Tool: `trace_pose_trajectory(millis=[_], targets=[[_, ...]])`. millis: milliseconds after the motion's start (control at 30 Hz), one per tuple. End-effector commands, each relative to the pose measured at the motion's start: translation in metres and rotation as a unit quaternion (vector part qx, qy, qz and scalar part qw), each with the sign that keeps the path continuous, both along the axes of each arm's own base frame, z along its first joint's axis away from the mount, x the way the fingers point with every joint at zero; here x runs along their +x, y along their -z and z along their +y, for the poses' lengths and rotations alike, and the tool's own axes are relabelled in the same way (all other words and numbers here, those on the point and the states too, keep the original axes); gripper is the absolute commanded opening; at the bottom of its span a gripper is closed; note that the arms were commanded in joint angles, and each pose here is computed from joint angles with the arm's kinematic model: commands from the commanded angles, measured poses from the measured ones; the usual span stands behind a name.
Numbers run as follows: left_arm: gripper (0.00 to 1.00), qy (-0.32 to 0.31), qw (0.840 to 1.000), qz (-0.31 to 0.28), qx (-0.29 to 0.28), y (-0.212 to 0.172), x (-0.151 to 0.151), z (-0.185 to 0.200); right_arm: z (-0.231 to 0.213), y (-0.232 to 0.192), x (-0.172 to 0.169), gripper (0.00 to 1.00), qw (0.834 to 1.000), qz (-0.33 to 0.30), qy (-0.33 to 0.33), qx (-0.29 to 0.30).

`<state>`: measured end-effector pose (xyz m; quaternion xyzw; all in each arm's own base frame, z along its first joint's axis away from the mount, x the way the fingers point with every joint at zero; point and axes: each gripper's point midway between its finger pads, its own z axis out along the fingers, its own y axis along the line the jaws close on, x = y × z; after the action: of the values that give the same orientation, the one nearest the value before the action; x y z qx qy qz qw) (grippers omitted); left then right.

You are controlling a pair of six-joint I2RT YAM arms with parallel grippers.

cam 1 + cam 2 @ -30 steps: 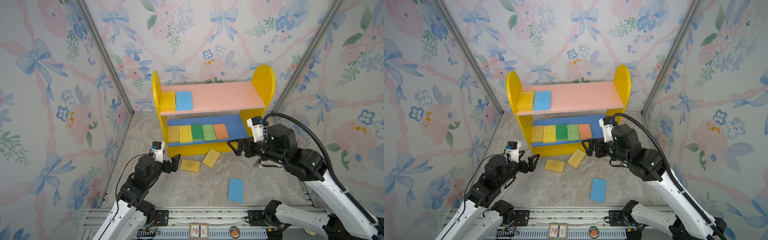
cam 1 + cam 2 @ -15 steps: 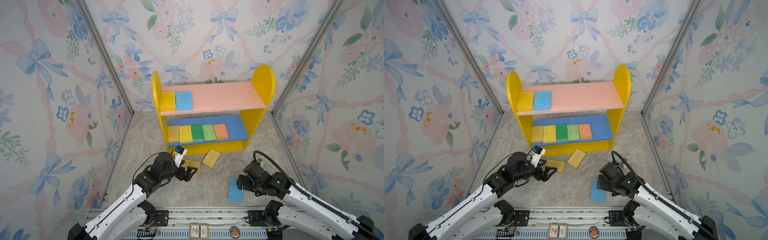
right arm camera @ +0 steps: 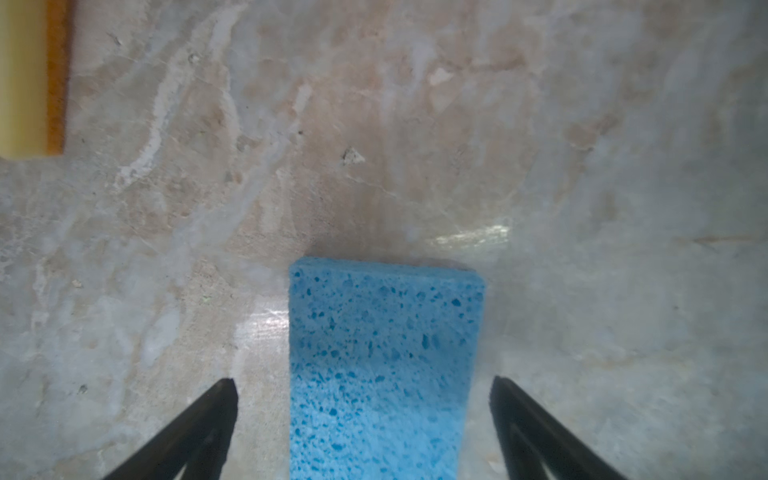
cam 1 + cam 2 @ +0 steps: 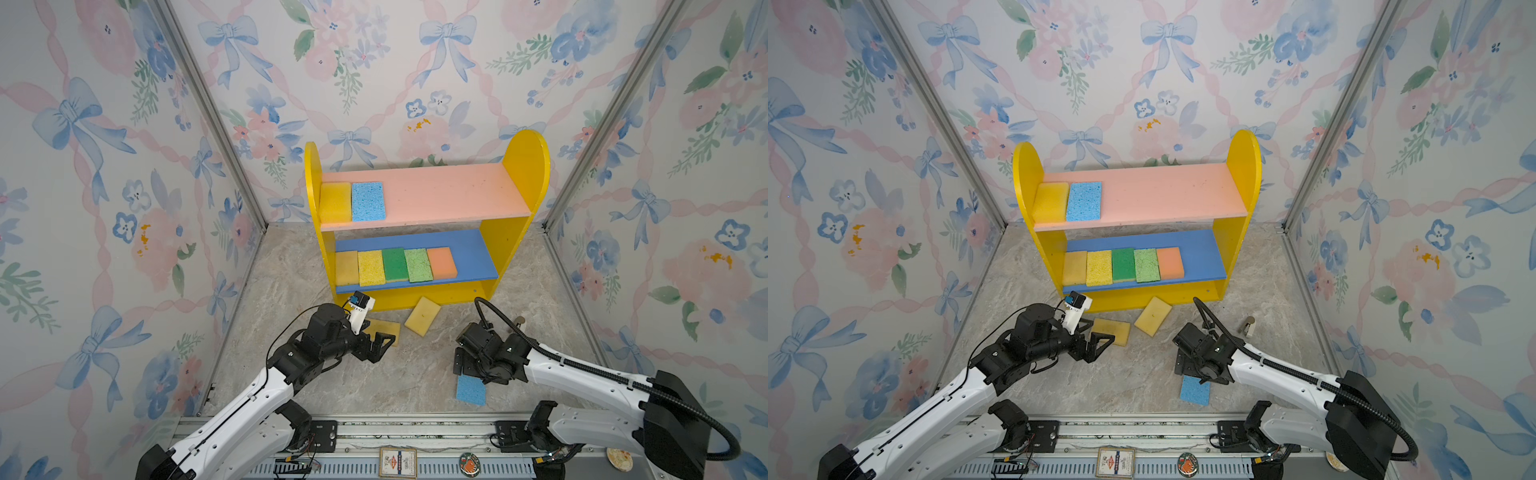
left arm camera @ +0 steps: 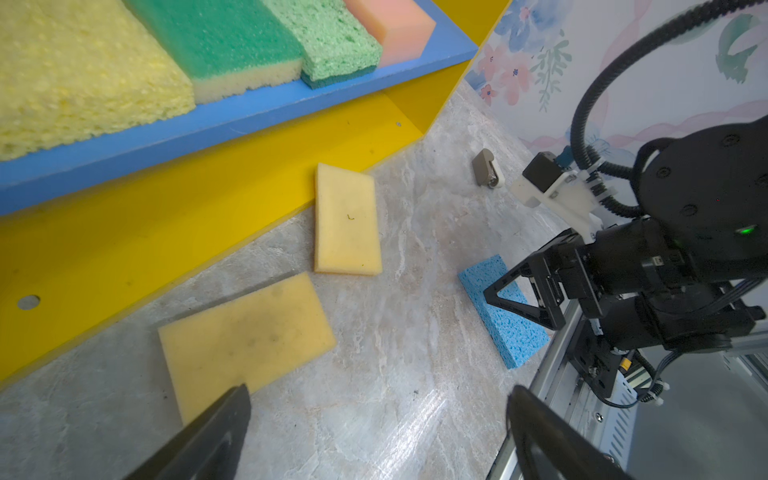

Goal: Place and organize the cleaning sponges onto the shelf
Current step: 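Close the right gripper on the remaining blue sponge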

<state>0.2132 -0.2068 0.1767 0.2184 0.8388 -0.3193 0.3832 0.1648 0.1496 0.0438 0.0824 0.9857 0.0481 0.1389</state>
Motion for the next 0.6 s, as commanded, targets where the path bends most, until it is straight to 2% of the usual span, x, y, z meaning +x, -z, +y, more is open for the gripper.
trace_pose_trajectory(millis=[0, 267, 567], targets=[[0.98, 0.005, 1.000, -0.015, 0.002, -0.002, -0.001, 0.000, 0.003, 0.007, 0.002, 0.97, 1.000, 0.002, 0.003, -0.006], [0.98, 0.007, 1.000, -0.015, 0.001, -0.002, -0.001, -0.001, -0.007, 0.018, -0.001, 0.97, 0.999, 0.018, 0.012, -0.037], [0.98, 0.007, 1.000, -0.014, 0.002, -0.001, -0.001, -0.001, -0.007, 0.033, -0.003, 0.98, 0.999, 0.037, 0.012, -0.036]])
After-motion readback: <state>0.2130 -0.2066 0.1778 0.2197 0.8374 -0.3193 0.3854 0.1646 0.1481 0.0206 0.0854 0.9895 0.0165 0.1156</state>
